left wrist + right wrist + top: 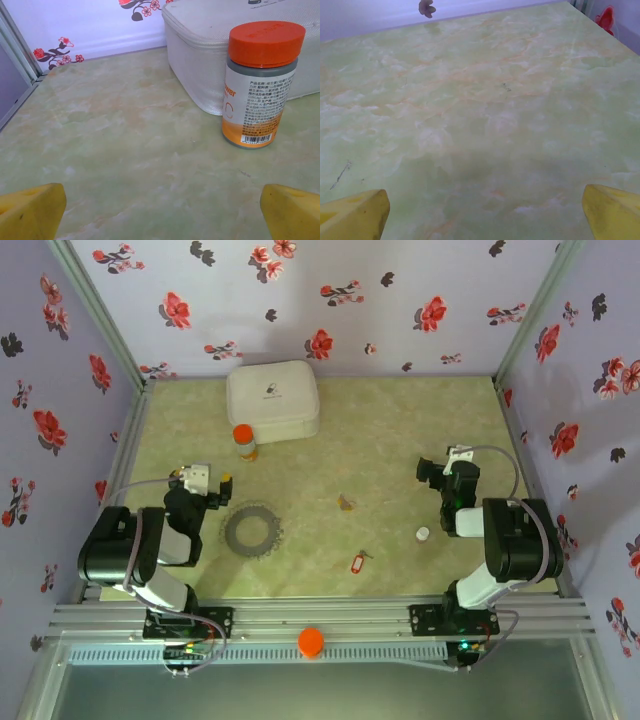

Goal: Put the keys on the keyring

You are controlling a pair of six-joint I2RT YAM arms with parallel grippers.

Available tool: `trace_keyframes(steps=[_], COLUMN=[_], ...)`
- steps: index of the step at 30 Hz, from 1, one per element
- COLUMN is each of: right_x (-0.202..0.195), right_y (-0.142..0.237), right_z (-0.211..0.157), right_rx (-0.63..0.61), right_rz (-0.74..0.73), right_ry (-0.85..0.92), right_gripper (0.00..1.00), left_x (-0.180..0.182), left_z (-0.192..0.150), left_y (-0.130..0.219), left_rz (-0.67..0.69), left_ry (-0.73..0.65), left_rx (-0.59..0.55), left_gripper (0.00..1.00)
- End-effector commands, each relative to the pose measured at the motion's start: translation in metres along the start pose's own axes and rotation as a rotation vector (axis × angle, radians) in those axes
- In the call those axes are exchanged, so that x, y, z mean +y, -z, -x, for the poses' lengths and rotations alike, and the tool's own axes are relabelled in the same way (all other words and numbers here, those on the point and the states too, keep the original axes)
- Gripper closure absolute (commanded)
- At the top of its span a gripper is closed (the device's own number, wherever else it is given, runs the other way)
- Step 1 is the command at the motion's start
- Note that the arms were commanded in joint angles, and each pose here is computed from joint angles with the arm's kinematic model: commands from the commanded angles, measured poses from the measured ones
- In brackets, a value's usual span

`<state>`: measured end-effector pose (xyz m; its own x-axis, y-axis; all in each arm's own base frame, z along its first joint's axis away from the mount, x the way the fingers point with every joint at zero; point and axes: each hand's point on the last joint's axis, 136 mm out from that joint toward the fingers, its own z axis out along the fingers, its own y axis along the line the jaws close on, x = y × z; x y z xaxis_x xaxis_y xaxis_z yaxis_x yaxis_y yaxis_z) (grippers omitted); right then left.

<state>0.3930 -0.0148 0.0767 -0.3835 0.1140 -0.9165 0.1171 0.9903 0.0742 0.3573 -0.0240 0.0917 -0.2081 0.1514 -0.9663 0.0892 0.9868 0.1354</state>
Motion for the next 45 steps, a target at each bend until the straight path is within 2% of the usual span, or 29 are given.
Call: trace_keyframes(steps=[1, 24, 27, 29, 30, 33, 38, 41, 43, 45], right_x=[-0.001, -0.002, -0.002, -0.014, -0.025, -0.033, -0.032, -0.021, -0.003, 0.019], right_y=[-0.002, -0.001, -0.001, 0.003, 0.009, 0.026, 0.048, 0.056, 0.059, 0.062], right_z=[0.010, 0.011, 0.010, 0.013, 0.016, 0.029, 0.073, 0.093, 0.100, 0.103], right_rx=[-0.023, -0.027, -0.028, -0.051, -0.073, -0.127, -0.074, -0.051, -0.034, 0.004], right_rz=[-0.004, -0.004, -0.006, -0.075, -0.132, -0.177, -0.199, -0.148, -0.057, 0.018], right_ry=[-0.009, -0.016, -0.016, -0.048, -0.073, -0.089, -0.133, -0.211, -0.260, -0.277], right_gripper=[0.01, 0.01, 0.01, 0.01, 0.01, 0.06, 0.06, 0.08, 0.10, 0.11], left_x=[0.000, 0.004, 0.016, 0.025, 0.027, 0.035, 0.041, 0.039, 0.036, 0.027], left_z=[0.010, 0.010, 0.011, 0.011, 0.012, 0.024, 0.060, 0.072, 0.087, 0.082], left_y=[0.000, -0.002, -0.003, -0.003, -0.003, 0.007, 0.016, 0.020, 0.021, 0.022], left_rz=[-0.006, 0.013, 0.083, 0.133, 0.143, 0.183, 0.213, 0.202, 0.190, 0.167], left_ry=[-0.014, -0.004, 0.025, 0.051, 0.053, 0.069, 0.086, 0.174, 0.216, 0.238], left_rx=[-0.042, -0.039, -0.037, -0.035, -0.038, -0.064, -0.033, -0.044, -0.066, -0.002], left_gripper=[0.00, 0.00, 0.00, 0.00, 0.00, 0.00, 0.00, 0.00, 0.00, 0.00])
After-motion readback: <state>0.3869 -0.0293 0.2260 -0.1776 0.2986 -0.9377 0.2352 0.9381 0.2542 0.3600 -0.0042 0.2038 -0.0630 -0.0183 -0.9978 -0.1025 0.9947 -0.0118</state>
